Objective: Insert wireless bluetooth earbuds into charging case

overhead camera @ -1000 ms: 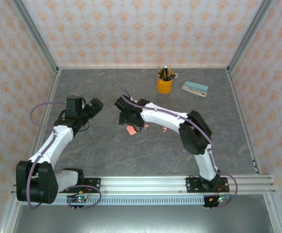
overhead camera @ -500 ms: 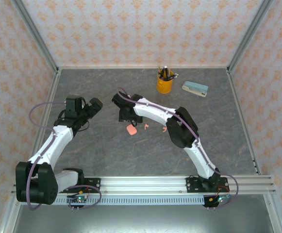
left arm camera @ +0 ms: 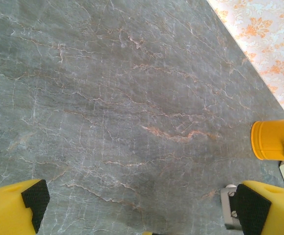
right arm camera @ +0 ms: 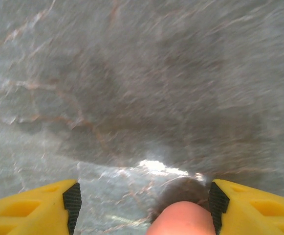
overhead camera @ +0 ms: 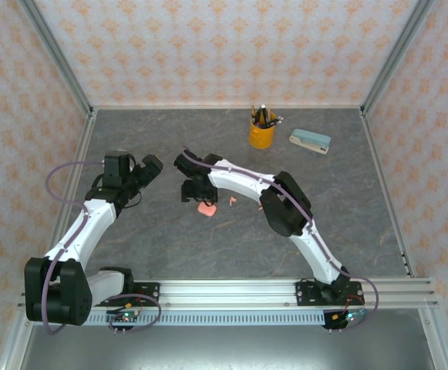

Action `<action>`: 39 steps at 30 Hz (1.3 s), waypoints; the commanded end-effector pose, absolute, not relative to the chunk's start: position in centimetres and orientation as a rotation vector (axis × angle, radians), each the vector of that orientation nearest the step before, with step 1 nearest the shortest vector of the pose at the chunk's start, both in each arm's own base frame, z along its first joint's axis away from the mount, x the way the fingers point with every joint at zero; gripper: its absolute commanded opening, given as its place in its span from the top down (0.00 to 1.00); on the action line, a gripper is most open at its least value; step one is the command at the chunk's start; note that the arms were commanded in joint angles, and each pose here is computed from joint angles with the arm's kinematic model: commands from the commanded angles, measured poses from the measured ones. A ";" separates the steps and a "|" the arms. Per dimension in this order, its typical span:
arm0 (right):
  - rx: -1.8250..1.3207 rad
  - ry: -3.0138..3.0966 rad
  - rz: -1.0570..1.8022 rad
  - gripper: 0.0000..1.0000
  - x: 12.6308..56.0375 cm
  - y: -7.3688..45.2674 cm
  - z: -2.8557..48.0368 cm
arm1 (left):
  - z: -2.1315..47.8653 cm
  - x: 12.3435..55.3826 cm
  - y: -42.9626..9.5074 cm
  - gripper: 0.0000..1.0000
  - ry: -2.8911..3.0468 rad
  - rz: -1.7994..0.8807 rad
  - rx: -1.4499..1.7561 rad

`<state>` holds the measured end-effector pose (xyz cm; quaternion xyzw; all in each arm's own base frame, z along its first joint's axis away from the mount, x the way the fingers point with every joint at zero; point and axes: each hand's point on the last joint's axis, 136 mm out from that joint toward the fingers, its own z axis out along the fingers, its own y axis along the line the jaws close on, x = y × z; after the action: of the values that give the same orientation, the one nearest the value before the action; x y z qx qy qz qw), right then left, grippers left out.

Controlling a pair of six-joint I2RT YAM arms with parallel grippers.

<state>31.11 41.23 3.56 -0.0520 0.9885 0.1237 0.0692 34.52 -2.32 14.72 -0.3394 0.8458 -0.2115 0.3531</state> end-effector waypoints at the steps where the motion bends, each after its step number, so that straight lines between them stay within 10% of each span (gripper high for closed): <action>1: -0.253 2.986 0.445 0.30 29.7 43.1 4.1 | 16.1 34.6 -2.2 0.00 2.156 -0.541 -0.870; 13: -0.166 2.788 0.190 0.17 30.7 38.4 9.8 | 15.9 34.5 -2.0 0.00 2.156 -0.528 -0.874; 39: -0.184 2.954 -0.002 0.15 27.1 38.1 2.9 | 15.6 34.9 -1.8 0.00 2.159 -0.509 -0.871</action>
<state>27.55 38.65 3.34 -0.0687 0.9927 0.0113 0.0985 34.52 -2.12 14.96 -0.3408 0.8437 -0.2082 0.3587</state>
